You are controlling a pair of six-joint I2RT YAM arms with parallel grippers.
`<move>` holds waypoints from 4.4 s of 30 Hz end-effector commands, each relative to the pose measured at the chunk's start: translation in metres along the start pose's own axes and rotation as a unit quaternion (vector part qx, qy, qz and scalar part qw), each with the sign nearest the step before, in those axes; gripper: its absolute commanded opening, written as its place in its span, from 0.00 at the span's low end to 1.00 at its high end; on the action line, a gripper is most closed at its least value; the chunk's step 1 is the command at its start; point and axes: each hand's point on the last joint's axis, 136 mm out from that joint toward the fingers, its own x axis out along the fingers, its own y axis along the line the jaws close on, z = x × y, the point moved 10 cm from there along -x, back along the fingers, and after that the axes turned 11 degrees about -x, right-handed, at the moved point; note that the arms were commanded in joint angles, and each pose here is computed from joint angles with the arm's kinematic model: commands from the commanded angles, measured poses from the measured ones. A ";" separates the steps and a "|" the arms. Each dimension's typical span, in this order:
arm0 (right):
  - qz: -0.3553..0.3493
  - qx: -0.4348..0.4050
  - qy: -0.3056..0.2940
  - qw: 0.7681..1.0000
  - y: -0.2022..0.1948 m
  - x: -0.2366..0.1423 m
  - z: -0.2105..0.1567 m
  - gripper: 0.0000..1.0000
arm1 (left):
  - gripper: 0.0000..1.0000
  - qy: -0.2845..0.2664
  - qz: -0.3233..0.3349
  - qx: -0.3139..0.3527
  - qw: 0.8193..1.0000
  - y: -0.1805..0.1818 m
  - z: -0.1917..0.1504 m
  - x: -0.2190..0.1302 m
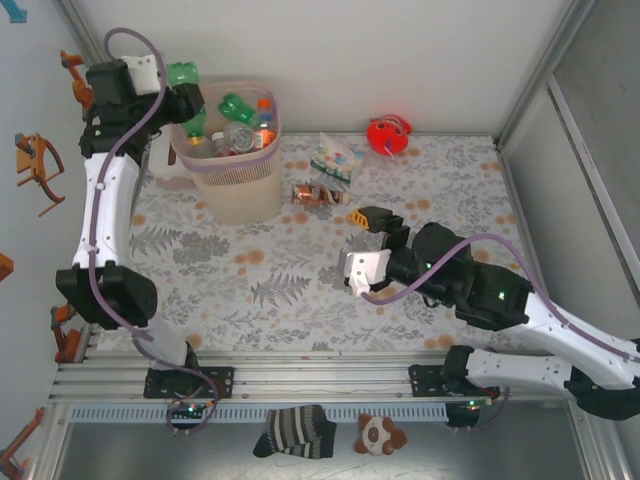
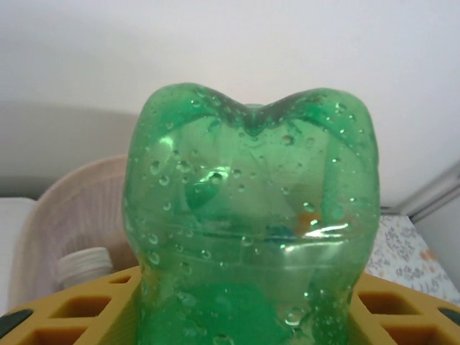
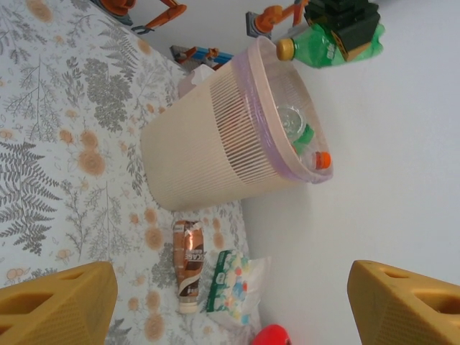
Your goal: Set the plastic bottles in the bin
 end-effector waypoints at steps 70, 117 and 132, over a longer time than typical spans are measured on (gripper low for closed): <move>-0.033 0.140 0.045 0.989 -0.014 0.007 0.000 0.83 | 0.83 0.168 0.138 -0.093 0.972 0.017 -0.042 0.098; -0.096 0.235 0.098 0.962 -0.034 0.017 -0.012 0.85 | 0.86 0.114 0.113 0.013 0.987 -0.040 -0.016 0.019; 0.005 0.321 0.161 0.933 -0.037 0.068 -0.110 0.84 | 0.85 0.101 0.056 0.017 0.993 -0.053 -0.055 -0.037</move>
